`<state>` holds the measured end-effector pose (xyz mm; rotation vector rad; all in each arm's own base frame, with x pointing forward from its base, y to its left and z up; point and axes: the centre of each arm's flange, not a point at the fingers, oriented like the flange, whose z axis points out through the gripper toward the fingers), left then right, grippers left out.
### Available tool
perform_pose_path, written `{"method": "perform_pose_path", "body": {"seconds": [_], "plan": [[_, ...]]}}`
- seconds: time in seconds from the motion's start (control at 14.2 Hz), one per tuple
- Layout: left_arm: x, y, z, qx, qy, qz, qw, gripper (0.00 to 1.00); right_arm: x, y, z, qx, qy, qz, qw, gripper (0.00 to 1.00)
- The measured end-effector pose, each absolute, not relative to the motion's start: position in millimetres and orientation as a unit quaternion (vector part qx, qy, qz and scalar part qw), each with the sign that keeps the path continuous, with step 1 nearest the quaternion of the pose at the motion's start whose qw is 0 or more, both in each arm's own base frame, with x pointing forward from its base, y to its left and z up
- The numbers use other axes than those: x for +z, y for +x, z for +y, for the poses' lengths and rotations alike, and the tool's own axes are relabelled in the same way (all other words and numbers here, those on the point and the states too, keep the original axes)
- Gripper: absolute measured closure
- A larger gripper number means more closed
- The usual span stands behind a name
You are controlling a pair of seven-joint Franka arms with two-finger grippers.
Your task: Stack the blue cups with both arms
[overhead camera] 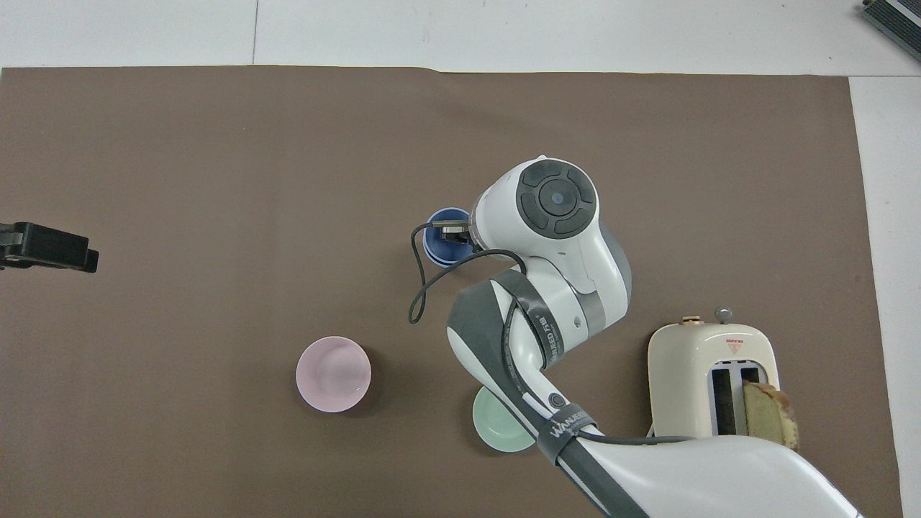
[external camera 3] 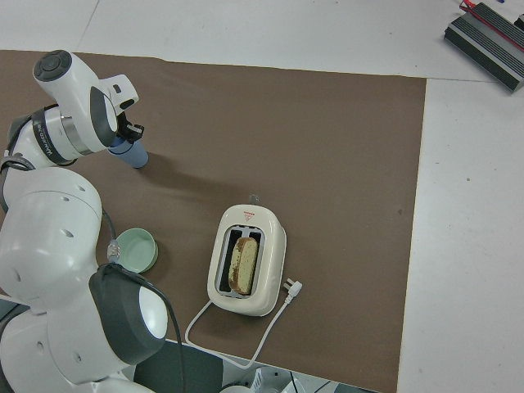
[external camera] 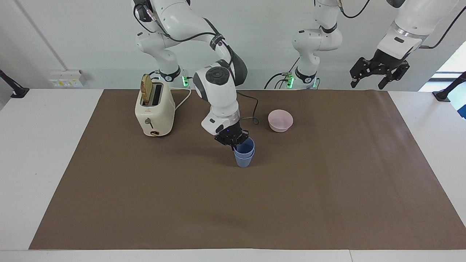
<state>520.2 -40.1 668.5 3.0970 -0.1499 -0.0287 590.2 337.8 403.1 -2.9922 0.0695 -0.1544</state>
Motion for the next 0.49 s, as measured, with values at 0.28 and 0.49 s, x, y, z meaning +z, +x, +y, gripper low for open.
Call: {"method": "perform_pose_path", "body": {"seconds": [0.28, 0.49], "plan": [[670.4, 519.1, -36.5, -0.008, 0.999, -0.045, 0.021, 0.00, 402.2, 590.2, 337.2, -0.051, -0.996, 0.022, 0.072, 0.80], [670.4, 519.1, -34.9, -0.008, 0.999, -0.044, 0.021, 0.00, 417.1, 592.2, 335.2, -0.062, -0.995, 0.024, 0.078, 0.45]]}}
